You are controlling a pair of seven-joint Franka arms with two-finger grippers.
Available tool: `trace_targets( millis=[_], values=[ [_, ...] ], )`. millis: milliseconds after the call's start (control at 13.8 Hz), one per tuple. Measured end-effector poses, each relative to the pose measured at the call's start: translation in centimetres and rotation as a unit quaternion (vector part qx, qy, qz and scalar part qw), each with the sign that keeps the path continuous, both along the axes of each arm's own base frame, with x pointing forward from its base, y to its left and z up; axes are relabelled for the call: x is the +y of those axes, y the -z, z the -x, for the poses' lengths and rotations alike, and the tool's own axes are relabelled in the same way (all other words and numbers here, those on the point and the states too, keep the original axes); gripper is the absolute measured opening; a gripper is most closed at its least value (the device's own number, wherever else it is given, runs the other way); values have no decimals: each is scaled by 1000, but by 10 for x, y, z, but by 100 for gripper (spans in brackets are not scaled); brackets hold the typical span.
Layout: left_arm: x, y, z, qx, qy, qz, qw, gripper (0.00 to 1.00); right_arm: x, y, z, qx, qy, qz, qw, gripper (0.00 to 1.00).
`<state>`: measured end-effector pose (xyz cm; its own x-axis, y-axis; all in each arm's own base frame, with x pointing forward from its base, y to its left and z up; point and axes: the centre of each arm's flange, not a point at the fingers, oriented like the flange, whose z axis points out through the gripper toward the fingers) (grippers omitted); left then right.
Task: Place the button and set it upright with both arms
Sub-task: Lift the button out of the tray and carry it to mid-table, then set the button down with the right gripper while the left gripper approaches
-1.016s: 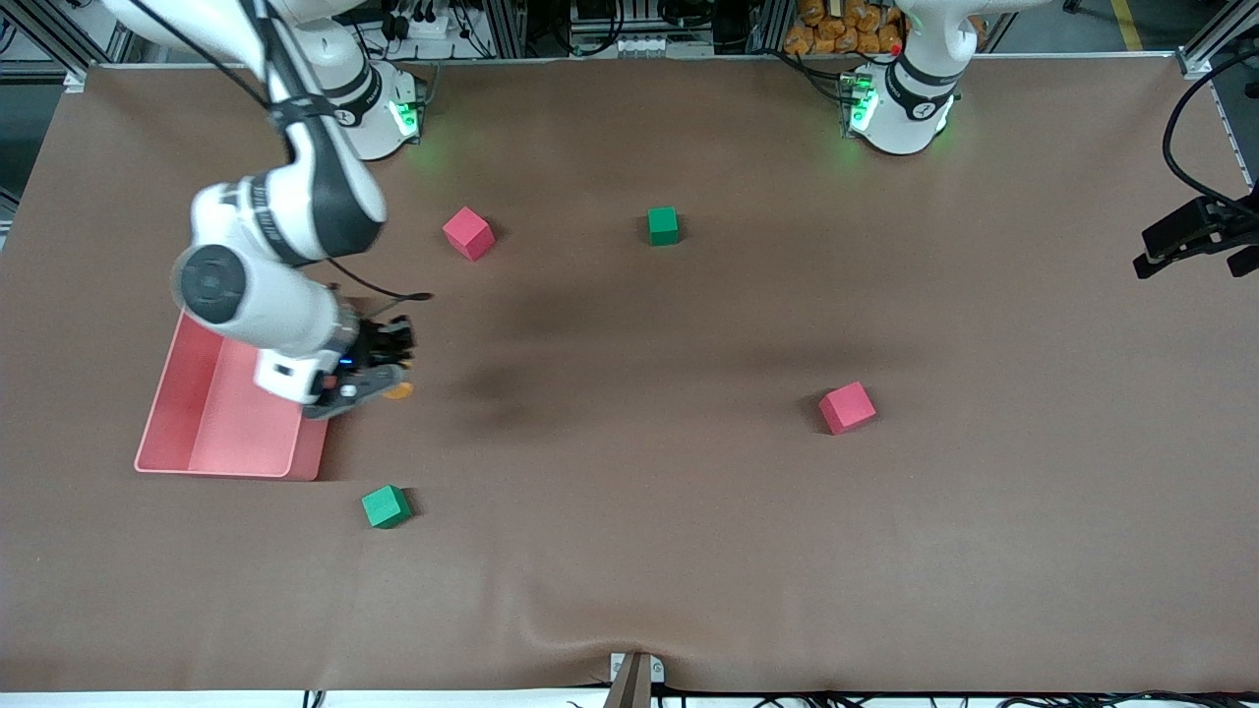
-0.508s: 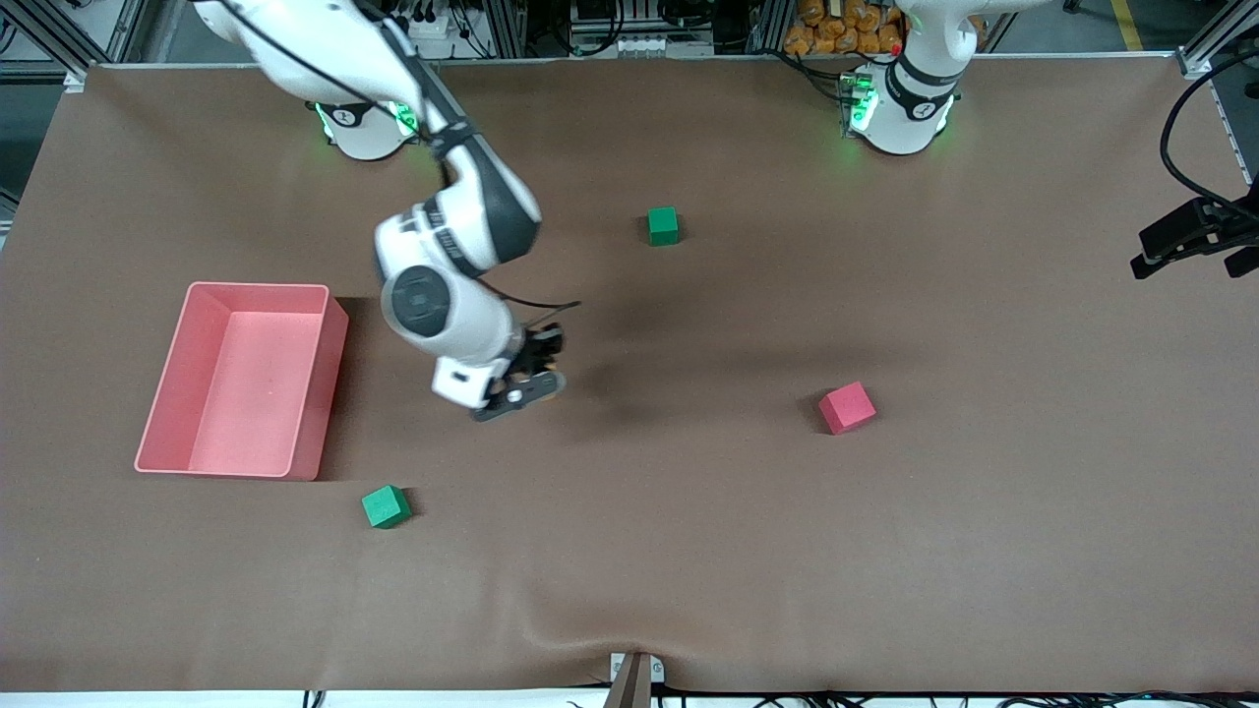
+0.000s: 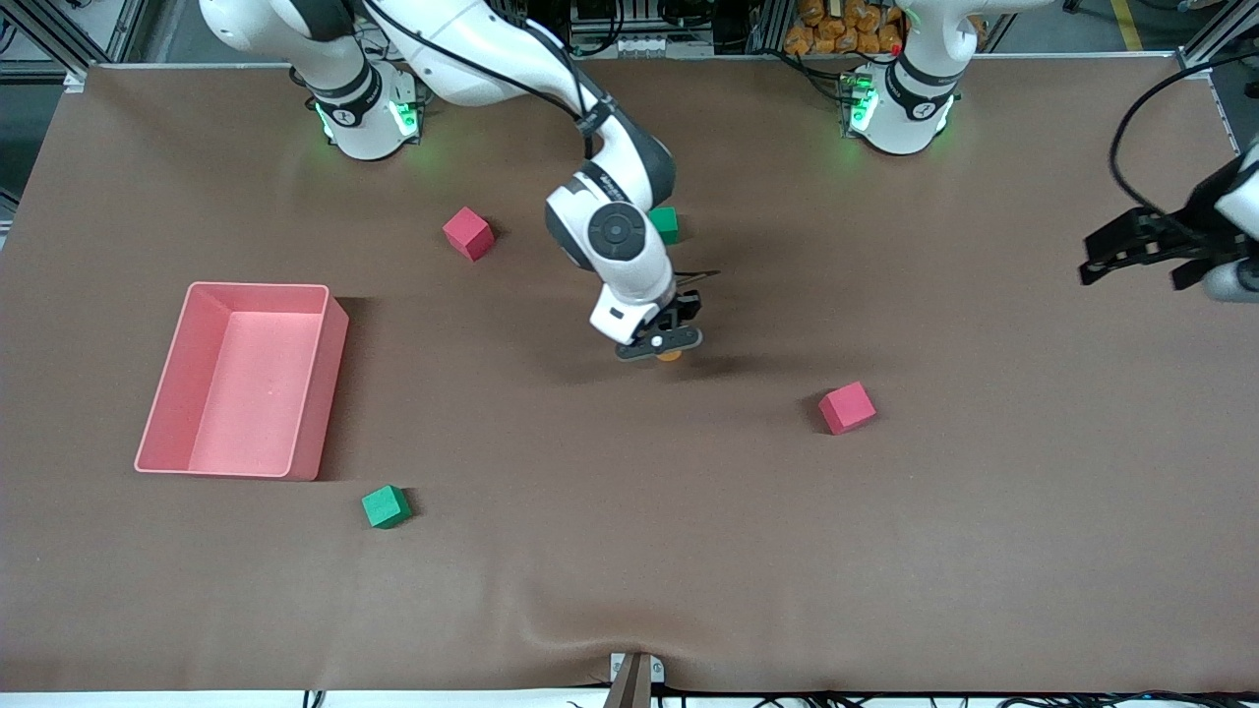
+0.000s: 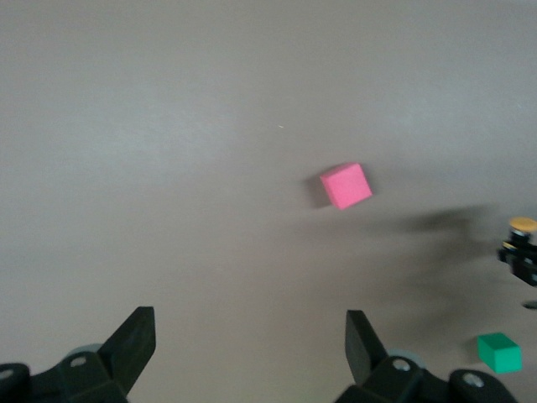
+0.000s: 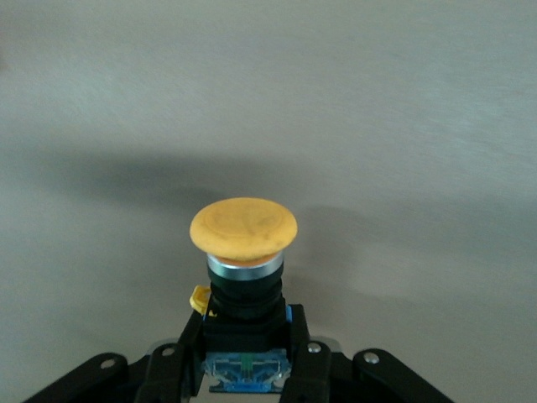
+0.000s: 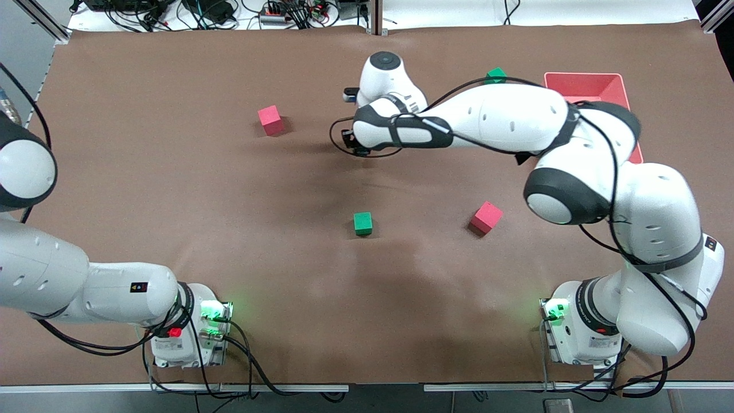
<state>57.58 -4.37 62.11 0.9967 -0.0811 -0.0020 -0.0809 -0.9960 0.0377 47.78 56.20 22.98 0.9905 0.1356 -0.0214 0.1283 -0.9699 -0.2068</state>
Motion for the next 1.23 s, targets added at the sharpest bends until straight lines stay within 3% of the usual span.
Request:
trace_targets(
  millis=[363,870,1016,1233],
  values=[
    [-48,54,-22,35,26,9,999,100,14,22,-10,-19,26,-16,999,41],
    [-97,92,-34,58,5,28,998,100,29,45,9,-12,79,-17,997,41],
    [-100,108,-39,73,0,37,997,100,32,45,10,-16,80,-22,996,56],
    [-102,135,-47,93,-9,36,995,100,40,44,17,-23,75,-30,996,88]
  ],
)
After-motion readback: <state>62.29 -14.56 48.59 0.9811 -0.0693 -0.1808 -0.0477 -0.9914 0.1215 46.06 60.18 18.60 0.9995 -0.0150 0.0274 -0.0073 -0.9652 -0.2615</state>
